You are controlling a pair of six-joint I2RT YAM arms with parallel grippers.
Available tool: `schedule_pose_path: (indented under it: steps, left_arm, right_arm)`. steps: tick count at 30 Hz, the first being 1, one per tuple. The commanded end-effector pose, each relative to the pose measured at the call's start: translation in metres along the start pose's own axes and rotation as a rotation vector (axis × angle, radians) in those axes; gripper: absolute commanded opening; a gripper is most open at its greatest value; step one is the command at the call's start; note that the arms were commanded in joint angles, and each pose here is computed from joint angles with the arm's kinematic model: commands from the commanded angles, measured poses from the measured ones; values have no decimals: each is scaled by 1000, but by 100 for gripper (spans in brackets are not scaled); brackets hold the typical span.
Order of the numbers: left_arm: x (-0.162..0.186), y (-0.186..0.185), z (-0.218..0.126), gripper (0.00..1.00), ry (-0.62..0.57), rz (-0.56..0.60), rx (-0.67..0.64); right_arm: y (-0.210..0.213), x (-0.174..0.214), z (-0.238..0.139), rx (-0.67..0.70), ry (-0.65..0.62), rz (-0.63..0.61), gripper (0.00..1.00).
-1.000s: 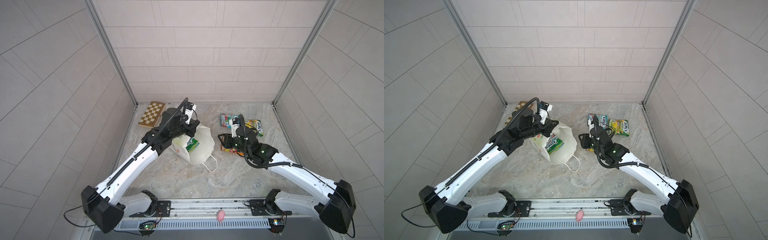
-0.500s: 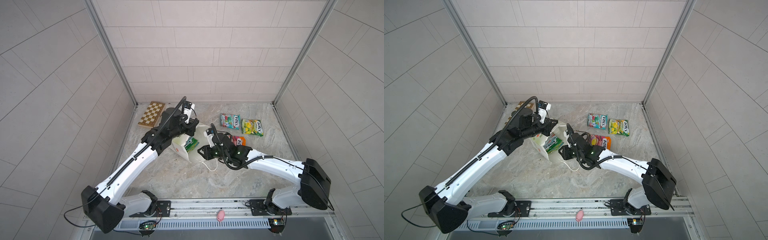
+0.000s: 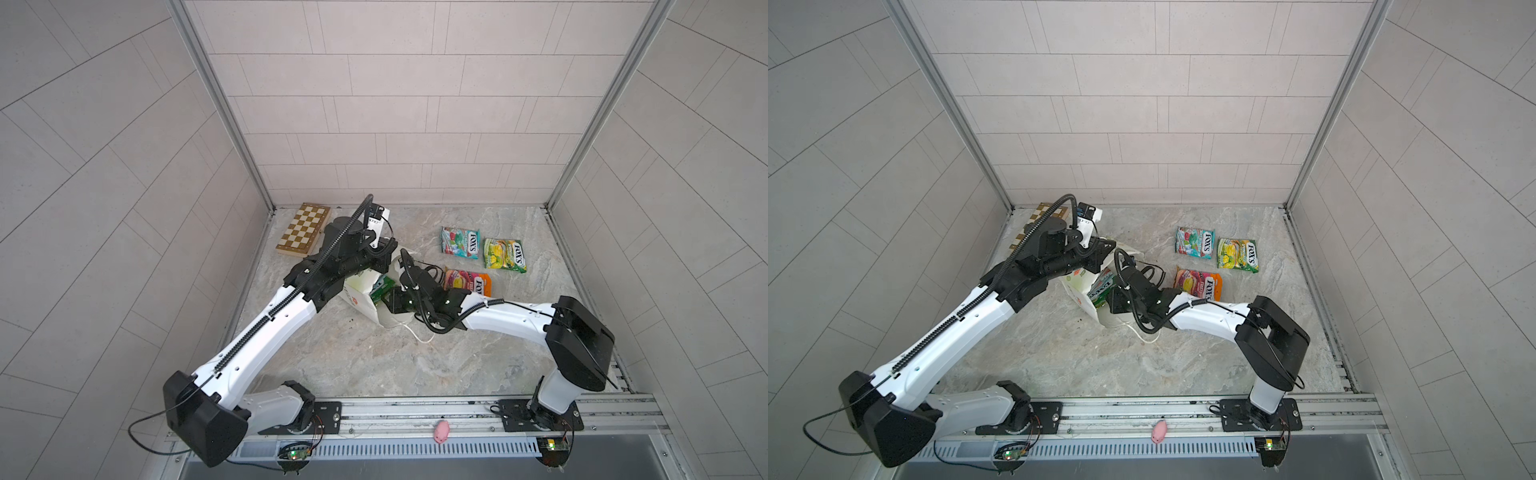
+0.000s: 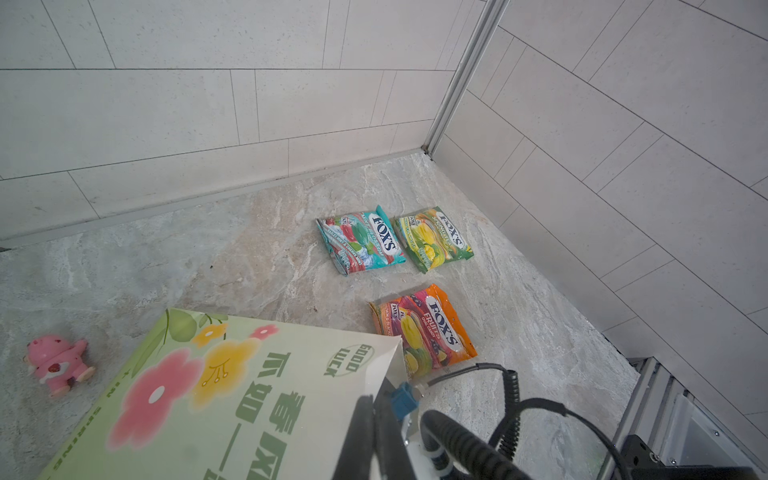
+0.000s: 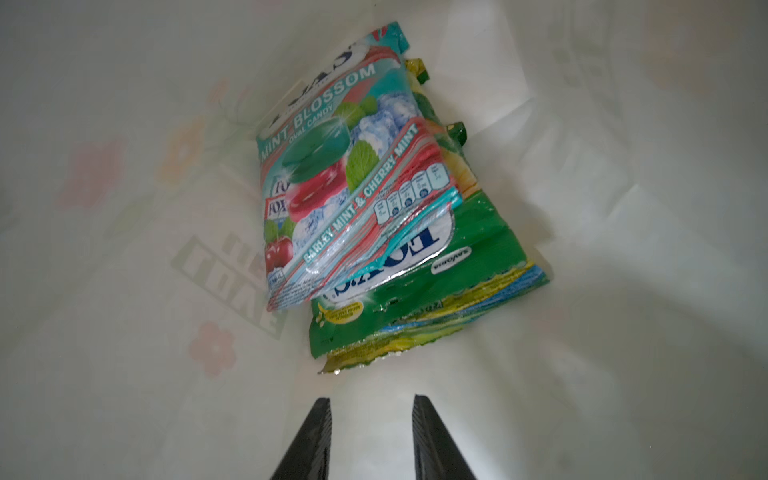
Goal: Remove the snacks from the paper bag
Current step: 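Reach the right gripper into the bag and close on the teal Mint Blossom packet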
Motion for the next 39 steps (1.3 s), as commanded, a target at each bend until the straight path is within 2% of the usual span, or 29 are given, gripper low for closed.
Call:
schedule_pose_path:
  steps: [1, 17, 39]
  left_arm:
    - [-3, -1, -3, 0, -33, 3, -6]
    - [-3, -2, -6, 0, -37, 6, -9]
    - [-3, -5, -3, 0, -31, 9, 8]
  right_arm:
    - [10, -10, 8, -2, -84, 75, 34]
    - [11, -16, 40, 57, -147, 176, 40]
    - [15, -20, 74, 54, -172, 205, 40]
Point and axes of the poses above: each gripper's point midway between its finger pads, its own z axis out along the fingers, its own y axis along the line the jaws close on, x = y × z, the point moved 9 cm from there along -z, back along the fingers, and after that the axes turned 12 degrees about z, right-handed, at the moved point
